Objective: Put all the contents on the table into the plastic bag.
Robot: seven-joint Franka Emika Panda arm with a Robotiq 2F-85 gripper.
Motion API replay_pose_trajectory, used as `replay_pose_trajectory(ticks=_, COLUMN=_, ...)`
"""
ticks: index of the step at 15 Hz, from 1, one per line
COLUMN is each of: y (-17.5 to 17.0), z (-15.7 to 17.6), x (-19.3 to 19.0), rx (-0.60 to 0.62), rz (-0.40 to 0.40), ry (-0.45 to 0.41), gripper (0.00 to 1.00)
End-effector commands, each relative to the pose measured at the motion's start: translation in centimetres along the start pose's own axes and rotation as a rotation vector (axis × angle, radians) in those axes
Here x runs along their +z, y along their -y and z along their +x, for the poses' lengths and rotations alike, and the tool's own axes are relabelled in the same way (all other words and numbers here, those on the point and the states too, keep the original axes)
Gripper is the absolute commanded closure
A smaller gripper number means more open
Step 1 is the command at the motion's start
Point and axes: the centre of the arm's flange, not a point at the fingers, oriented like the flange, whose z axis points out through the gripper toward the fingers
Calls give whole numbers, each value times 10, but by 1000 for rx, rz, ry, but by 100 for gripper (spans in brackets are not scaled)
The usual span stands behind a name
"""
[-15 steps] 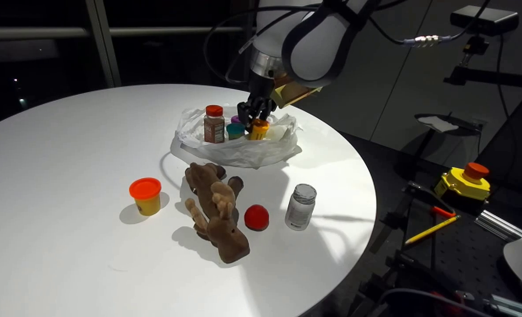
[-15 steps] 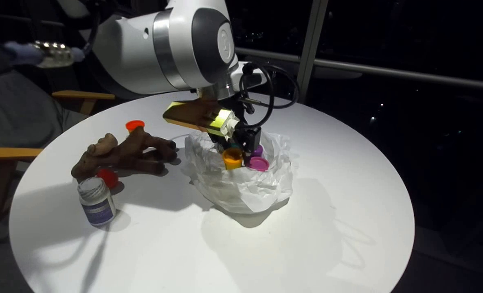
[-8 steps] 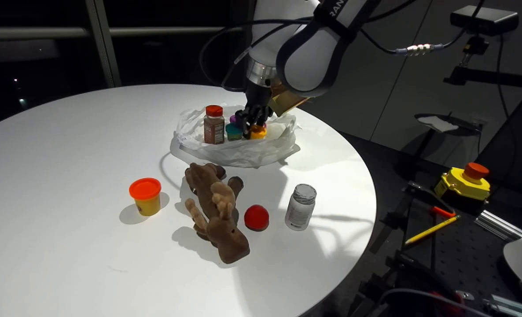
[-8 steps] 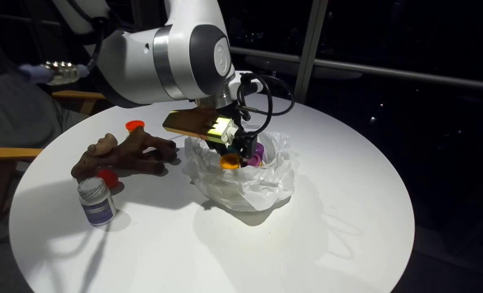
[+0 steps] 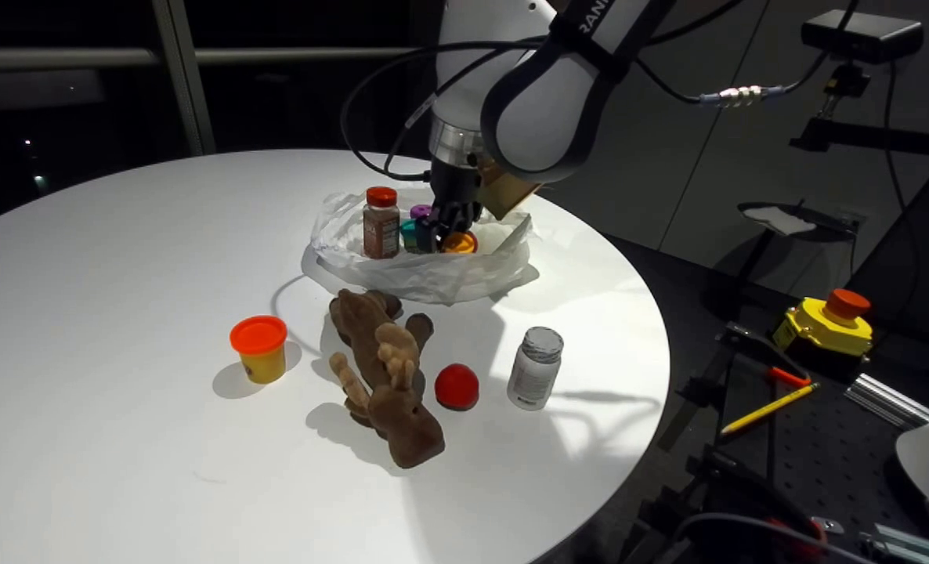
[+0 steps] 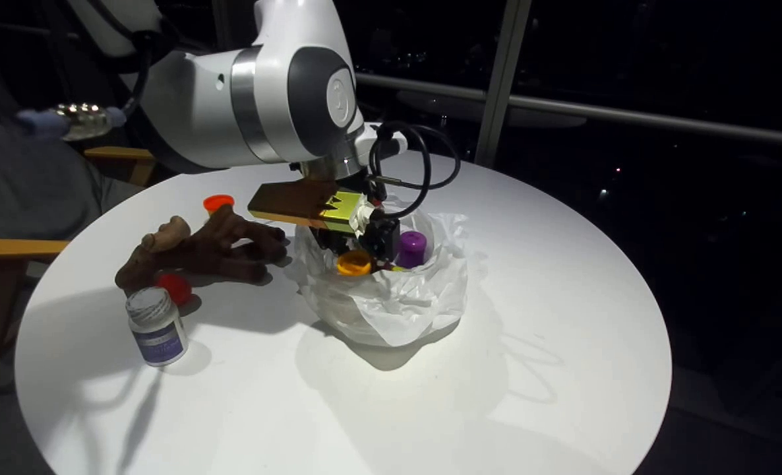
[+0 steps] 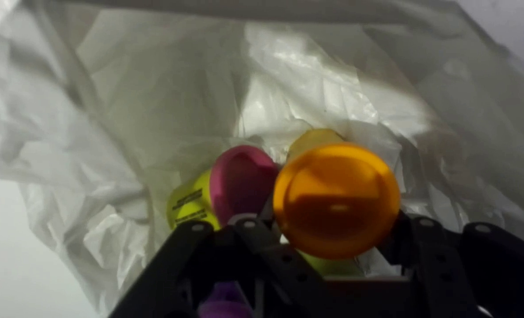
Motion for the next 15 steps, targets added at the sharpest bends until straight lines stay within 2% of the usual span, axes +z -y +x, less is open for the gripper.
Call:
replay_pose_trajectory(ticks=1, y=-14, z=13, x=-24, rx=19, rz=-25, ry=-31, gripper=22)
replay_pose_trajectory(ticks=4, y=-34, z=24, x=-71, rx=55, rz=-41, ry=-85, gripper=0)
replay_pose_trajectory(ticks=6, y=-43, z=29, x=-109, rx=70, rz=-31, ry=-118, gripper=0)
replay_pose_trajectory(ticks=8, y=-43, z=26, x=-140, rx=68, rz=-9, ry=-104, gripper=0)
replay_pose_trajectory(ticks=11, y=-26, z=1, x=-173, rx=50, rz=29, ry=22, gripper=0)
replay_pose_trajectory(ticks=15, y=23, z=-54, x=-183, rx=13, rz=108, ry=193, gripper=0)
